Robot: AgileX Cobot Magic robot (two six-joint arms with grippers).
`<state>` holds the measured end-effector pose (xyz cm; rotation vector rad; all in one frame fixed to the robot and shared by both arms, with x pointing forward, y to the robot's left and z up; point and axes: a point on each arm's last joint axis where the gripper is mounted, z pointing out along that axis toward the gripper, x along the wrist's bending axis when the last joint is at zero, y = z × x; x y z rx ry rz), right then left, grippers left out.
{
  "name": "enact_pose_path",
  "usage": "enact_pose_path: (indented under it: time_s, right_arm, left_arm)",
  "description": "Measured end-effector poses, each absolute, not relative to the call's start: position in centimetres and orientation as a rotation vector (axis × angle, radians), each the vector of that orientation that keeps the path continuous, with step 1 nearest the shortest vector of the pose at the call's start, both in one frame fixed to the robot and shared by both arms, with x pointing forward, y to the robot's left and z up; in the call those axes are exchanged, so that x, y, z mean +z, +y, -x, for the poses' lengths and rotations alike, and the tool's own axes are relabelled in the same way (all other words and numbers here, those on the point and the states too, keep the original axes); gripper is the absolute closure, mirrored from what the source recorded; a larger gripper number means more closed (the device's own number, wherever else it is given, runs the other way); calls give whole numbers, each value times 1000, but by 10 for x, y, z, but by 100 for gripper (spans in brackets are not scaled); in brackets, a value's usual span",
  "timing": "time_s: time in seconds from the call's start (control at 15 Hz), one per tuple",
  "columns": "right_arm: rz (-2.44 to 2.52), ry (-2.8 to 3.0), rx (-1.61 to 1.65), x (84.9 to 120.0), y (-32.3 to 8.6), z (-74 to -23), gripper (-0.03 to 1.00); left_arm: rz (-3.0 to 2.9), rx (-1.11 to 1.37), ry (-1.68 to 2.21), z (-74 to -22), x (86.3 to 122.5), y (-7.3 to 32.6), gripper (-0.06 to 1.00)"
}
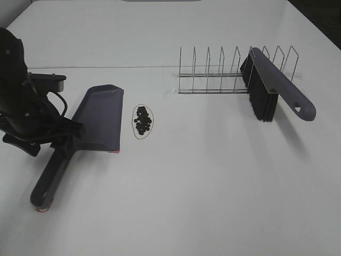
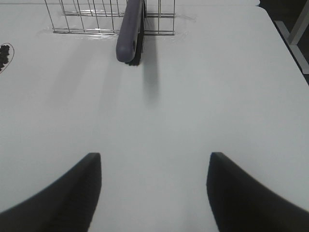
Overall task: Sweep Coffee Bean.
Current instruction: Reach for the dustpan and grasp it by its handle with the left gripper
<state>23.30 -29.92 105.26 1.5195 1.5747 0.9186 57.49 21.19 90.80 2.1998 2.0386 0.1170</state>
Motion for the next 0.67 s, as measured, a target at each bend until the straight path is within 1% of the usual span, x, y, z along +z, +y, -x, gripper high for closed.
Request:
enact_pose_path:
  time_s: [0.4, 0.67]
  right_arm:
    - [-1520, 1575, 920, 1053, -299, -233, 36]
    - [-1520, 1575, 920, 1053, -299, -233, 36]
  left_arm:
    - [-2191, 128, 2032, -583, 883, 210, 29]
    - [-2180, 150, 2010, -586, 878, 209, 30]
